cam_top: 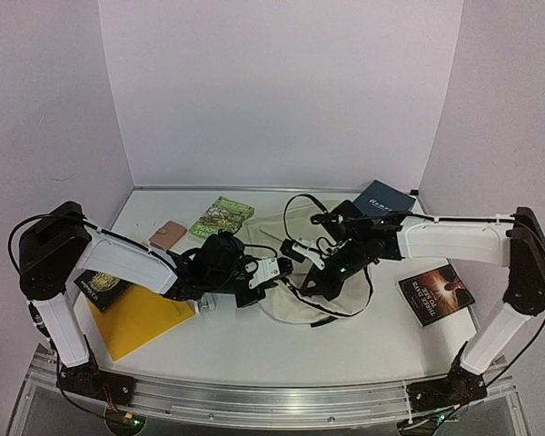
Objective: Pack the student bag
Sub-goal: Unzip the student bag at the center of the board.
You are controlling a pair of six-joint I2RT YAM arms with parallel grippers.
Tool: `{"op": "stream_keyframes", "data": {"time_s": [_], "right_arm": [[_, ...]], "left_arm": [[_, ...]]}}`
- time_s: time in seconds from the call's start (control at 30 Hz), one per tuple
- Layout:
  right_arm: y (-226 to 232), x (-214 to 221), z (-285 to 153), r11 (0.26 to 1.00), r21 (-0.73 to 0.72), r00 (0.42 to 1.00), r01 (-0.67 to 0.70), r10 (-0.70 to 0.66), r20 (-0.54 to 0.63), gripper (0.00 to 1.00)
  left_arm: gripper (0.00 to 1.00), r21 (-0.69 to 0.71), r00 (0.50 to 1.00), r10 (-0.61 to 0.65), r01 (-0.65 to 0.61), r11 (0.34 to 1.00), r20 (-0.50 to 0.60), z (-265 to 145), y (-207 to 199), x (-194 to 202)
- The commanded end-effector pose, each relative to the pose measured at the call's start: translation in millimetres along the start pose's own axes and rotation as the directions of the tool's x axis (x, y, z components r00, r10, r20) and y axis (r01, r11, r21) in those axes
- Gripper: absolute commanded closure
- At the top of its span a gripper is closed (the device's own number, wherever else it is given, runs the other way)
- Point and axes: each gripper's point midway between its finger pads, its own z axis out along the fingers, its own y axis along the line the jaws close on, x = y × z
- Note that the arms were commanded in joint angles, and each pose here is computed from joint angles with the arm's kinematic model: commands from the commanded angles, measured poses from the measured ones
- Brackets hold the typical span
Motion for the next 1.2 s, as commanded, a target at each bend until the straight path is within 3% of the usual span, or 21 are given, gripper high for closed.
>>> {"op": "stream_keyframes", "data": {"time_s": [0.0, 0.33, 0.7, 0.9, 0.93, 1.03, 1.17], "right_arm": [[-4.8, 45.7, -17.6, 0.998, 0.055, 0.993, -0.010, 0.017, -0.120, 1.00], [-18.1, 17.8, -22.2, 0.997, 0.075, 0.998, -0.014, 0.019, -0.062, 1.00], [-41.2, 63.5, -37.4, 0.988, 0.150, 0.992, -0.033, 0.051, -0.119, 1.00], [-28.6, 57.7, -37.9, 0.996, 0.078, 0.994, -0.048, 0.055, -0.090, 1.00], [-27.2, 52.2, -37.0, 0.997, 0.061, 0.995, -0.054, 0.059, -0.080, 1.00], [-22.9, 28.6, -38.9, 0.998, 0.011, 0.997, -0.064, 0.064, -0.030, 1.00], [-18.4, 4.8, -42.1, 0.997, -0.042, 0.998, -0.064, 0.065, 0.019, 1.00]], "left_arm": [[1.00, -0.195, 0.990, -0.138, 0.130, 0.972, -0.029, -17.1, 56.4, 19.3], [1.00, -0.147, 0.989, -0.144, 0.148, 0.978, 0.039, -32.5, 46.0, 5.9], [1.00, -0.231, 0.970, -0.229, 0.242, 0.942, 0.083, -61.2, 78.5, 19.6], [0.99, -0.246, 0.975, -0.211, 0.222, 0.944, 0.071, -64.4, 87.7, 23.2], [0.95, -0.230, 0.975, -0.209, 0.219, 0.948, 0.070, -63.6, 85.5, 21.5], [0.64, -0.167, 0.989, -0.136, 0.143, 0.976, 0.051, -59.8, 61.3, 6.7], [0.40, -0.104, 0.998, -0.061, 0.065, 0.992, 0.034, -62.1, 35.2, -13.6]]}}
